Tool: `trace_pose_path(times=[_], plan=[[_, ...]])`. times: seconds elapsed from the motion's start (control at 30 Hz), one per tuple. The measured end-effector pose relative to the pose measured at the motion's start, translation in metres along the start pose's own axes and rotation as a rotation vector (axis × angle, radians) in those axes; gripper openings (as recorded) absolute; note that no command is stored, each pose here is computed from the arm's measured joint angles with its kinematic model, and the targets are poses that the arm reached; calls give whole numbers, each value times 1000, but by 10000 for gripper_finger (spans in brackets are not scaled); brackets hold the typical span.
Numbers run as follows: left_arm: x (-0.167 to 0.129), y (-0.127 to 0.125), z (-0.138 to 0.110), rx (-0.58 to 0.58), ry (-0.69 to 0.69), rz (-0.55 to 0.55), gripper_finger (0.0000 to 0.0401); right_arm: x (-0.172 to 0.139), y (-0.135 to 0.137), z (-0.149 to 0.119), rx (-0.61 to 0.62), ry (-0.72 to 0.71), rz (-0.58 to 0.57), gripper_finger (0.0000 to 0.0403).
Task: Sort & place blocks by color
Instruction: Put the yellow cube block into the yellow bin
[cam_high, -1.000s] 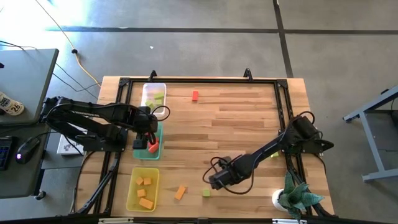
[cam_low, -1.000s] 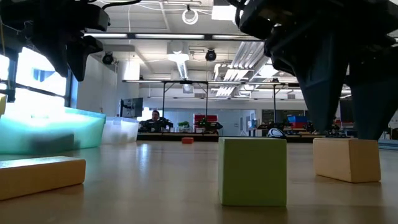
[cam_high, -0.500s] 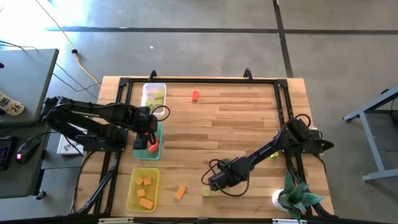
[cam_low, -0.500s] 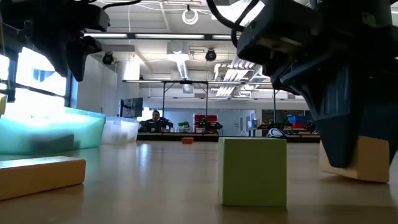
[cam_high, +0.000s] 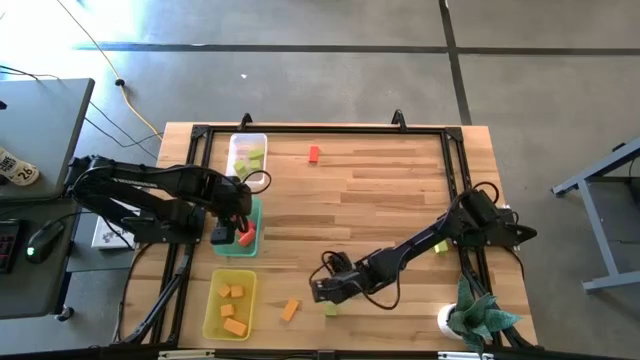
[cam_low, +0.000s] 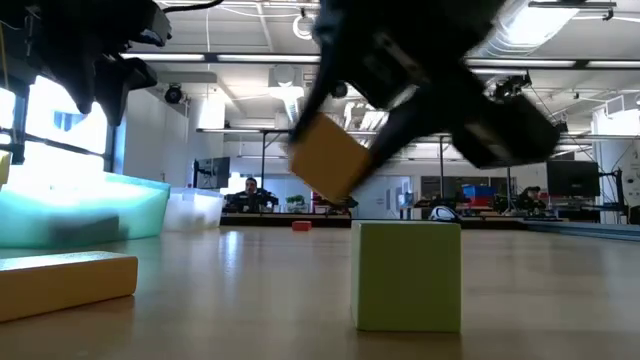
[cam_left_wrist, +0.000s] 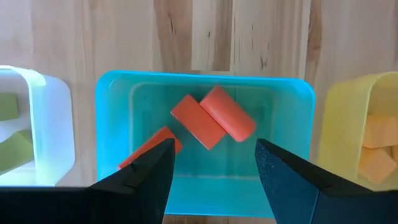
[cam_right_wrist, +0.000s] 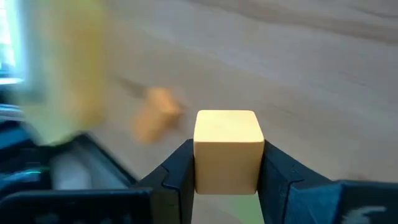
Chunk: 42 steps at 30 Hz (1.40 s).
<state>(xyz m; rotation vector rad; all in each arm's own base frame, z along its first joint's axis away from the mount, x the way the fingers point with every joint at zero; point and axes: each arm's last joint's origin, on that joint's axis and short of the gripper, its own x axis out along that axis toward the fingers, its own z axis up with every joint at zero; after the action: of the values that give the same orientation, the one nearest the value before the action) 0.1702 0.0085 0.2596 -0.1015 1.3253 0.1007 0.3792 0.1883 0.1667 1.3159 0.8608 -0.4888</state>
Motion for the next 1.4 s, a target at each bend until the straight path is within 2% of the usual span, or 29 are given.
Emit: trace_pose_path(times=[0.27,0.47,0.67,0.8,1.17,1.27,1.4], plan=[[-16,-1,-12,-30,-83,-68,211,-2,30,22,-59,-167,284,103],[-30,-1,-23,-64,-161,-131,211,-8,48,37,-150,-260,448,104],[-41,-2,-28,-48,-261,-189,211,-15,62,55,-210,-332,579,104],[-49,-3,-25,32,-391,-194,211,-20,70,67,-236,-362,672,104],[-72,-15,-10,392,-754,-148,211,-37,85,111,-246,-334,925,105],[-75,-16,-6,402,-802,-105,211,-42,88,123,-251,-334,990,105],[-74,-14,-2,330,-811,-12,211,-47,89,136,-261,-335,1043,105]])
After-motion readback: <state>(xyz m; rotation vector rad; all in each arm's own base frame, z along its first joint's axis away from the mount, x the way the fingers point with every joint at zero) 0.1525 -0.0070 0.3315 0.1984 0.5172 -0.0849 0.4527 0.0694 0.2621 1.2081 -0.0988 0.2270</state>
